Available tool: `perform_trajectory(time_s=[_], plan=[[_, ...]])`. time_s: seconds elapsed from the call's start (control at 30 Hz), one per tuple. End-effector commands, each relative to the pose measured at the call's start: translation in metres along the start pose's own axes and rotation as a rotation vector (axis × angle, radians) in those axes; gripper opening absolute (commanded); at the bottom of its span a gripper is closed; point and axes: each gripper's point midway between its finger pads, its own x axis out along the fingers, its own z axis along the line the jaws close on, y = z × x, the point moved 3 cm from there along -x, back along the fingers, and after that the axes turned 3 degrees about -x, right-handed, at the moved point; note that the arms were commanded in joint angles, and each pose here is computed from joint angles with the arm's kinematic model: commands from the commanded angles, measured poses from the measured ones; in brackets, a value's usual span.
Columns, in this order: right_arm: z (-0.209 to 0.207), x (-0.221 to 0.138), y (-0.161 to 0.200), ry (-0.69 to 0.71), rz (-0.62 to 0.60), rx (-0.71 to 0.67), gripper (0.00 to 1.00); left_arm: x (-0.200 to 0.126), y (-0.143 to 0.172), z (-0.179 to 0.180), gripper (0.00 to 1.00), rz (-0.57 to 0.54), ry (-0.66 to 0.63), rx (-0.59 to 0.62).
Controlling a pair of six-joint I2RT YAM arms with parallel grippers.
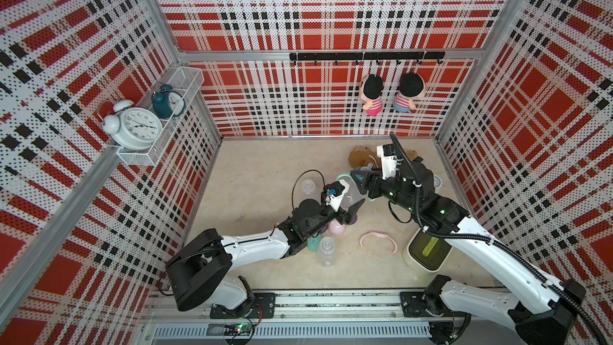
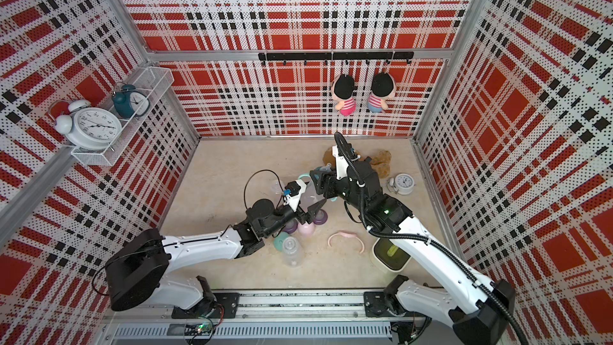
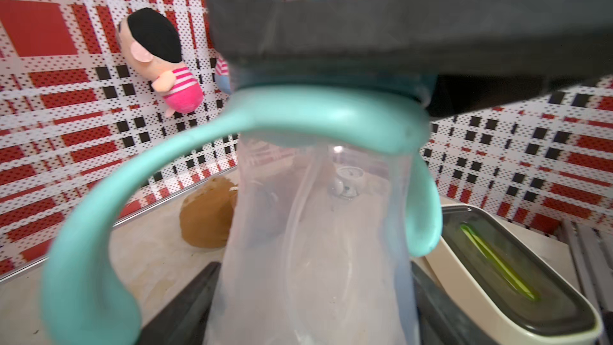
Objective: Assemble the baby bottles
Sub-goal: Screw the nipple onto the baby bottle.
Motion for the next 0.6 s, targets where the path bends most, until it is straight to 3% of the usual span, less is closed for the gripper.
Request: perform_trajectory(time_s=[0.0,0.07,0.17,0.27,0.4,0.57], plan=[[-0.017,-0.009,0.0,0.201,-0.019,0.111,0.23,0.008,-0.032,0.02,0.0,-0.106,-0.187,0.016],[-0.022,-0.012,-0.003,0.238,-0.039,0.131,0.33,0.011,-0.03,0.018,0.0,-0.097,-0.184,0.02],[-0.019,-0.018,-0.008,0.215,-0.062,0.125,0.62,0.013,-0.028,0.016,0.0,-0.088,-0.166,0.025],[-0.012,-0.028,-0.015,0.148,-0.101,0.069,0.85,0.012,-0.027,0.014,0.0,-0.072,-0.092,0.033],[0.008,-0.042,-0.022,-0.029,-0.133,-0.101,0.99,0.009,-0.027,0.013,0.0,-0.052,0.067,0.005],[0.025,-0.058,-0.017,-0.25,-0.142,-0.249,0.97,-0.004,-0.03,0.003,0.0,-0.043,0.308,-0.018]])
